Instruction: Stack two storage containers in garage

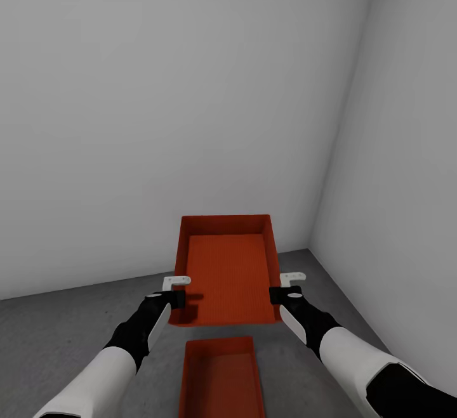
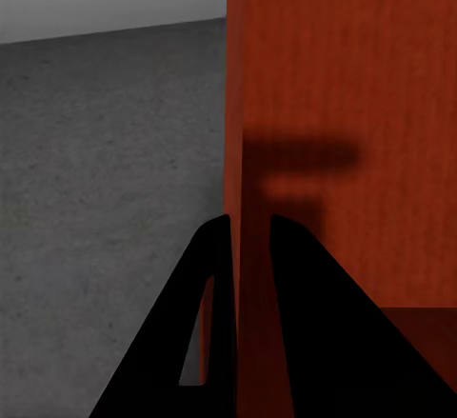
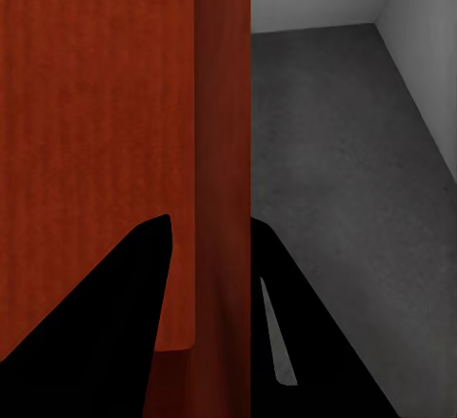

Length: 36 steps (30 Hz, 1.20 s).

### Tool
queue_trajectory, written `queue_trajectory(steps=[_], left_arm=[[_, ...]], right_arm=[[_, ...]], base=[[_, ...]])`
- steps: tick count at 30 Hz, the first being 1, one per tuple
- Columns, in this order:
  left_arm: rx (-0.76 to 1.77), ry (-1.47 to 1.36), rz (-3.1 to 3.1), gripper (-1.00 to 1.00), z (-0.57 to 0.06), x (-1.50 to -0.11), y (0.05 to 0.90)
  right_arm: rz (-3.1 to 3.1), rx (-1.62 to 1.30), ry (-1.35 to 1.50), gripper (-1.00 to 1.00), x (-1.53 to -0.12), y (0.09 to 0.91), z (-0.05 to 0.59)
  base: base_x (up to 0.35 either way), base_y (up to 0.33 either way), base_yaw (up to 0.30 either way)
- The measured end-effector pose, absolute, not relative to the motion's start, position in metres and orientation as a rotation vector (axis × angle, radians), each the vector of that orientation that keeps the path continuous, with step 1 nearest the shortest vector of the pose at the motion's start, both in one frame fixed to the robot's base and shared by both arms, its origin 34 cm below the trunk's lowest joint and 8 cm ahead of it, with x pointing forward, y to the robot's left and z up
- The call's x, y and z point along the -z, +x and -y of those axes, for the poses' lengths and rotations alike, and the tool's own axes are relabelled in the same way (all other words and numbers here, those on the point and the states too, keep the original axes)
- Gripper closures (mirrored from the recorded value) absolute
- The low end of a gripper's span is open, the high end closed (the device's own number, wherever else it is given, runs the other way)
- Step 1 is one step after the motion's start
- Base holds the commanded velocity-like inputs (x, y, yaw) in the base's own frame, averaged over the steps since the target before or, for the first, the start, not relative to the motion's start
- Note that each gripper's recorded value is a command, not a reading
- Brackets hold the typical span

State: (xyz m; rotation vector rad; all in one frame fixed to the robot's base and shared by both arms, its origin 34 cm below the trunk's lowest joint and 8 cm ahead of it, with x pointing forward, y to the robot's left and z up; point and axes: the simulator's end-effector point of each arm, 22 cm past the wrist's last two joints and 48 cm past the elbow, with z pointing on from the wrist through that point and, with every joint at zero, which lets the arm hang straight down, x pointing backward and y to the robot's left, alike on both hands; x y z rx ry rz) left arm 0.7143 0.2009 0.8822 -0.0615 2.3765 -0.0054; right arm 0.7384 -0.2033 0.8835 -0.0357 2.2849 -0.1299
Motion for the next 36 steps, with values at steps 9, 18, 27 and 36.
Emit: queue_trajectory(steps=[9, 18, 27, 36], left_arm=[[0.005, -0.061, -2.377, 1.0, -0.201, -0.882, 0.714], [0.005, -0.061, -2.381, 1.0, -0.201, -0.878, 0.715], [0.003, -0.06, -2.396, 1.0, -0.201, -0.87, 0.713], [0.003, -0.061, -2.409, 1.0, -0.201, -0.862, 0.711]], right_arm=[[-2.285, 0.13, -0.034, 1.0, -0.883, 0.738, 0.203], [-2.29, 0.129, -0.035, 1.0, -0.879, 0.738, 0.203], [-2.304, 0.129, -0.035, 1.0, -0.87, 0.737, 0.203], [-2.318, 0.128, -0.036, 1.0, -0.861, 0.735, 0.203]], base=[[0.0, 0.0, 0.0], [0.0, 0.0, 0.0], [0.0, 0.0, 0.0], [0.0, 0.0, 0.0]])
